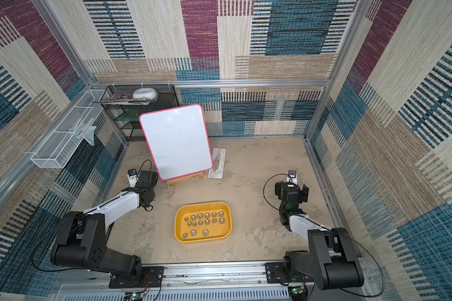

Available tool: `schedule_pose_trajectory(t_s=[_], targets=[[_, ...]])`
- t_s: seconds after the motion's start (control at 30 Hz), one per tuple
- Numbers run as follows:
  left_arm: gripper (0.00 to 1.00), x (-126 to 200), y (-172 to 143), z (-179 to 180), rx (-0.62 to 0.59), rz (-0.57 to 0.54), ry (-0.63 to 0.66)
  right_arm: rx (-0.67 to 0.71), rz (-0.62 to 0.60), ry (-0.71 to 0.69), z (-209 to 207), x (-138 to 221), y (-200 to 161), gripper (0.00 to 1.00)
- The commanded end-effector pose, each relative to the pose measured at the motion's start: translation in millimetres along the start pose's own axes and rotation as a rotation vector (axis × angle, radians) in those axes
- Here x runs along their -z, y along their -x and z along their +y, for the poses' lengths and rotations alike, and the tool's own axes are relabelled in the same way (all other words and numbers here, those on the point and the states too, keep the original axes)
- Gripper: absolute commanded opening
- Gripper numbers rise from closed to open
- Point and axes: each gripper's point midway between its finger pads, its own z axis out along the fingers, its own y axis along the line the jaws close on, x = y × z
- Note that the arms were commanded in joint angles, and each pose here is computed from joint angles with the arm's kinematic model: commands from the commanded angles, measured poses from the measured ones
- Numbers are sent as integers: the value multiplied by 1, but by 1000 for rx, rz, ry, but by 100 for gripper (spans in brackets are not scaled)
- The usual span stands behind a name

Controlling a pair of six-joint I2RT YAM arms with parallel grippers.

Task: Put the nuts on the desktop into the storage box
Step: Reset both arms

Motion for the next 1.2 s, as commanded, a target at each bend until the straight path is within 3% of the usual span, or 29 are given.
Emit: schedule_pose_trajectory(t_s=[0.0, 0.17, 0.3, 0.4, 0.53, 0.73, 0.9, 1.17], targets=[[100, 1, 32, -15, 44, -156, -87, -63, -157, 44, 7, -6, 35, 99], [99, -2, 44, -30, 82, -237, -258, -6, -111, 82, 19, -29, 36, 99], [99, -9, 48, -35, 127, -262, -343, -19, -140, 158, 23, -20, 37, 99], [100, -9, 49, -50, 69, -244, -407, -23, -130, 203, 30, -19, 36, 99], [100, 5, 48, -68, 17, -304, -527, -48, -177, 393, 57, -1, 44, 99], [100, 13, 45, -79, -20, -340, -609, -54, -176, 394, 62, -13, 37, 99], [100, 21, 36, -86, -26, -433, -675, -117, -305, 338, 41, 11, 33, 99], [100, 21, 37, -87, -31, -417, -676, -78, -250, 383, 53, 0, 31, 99]])
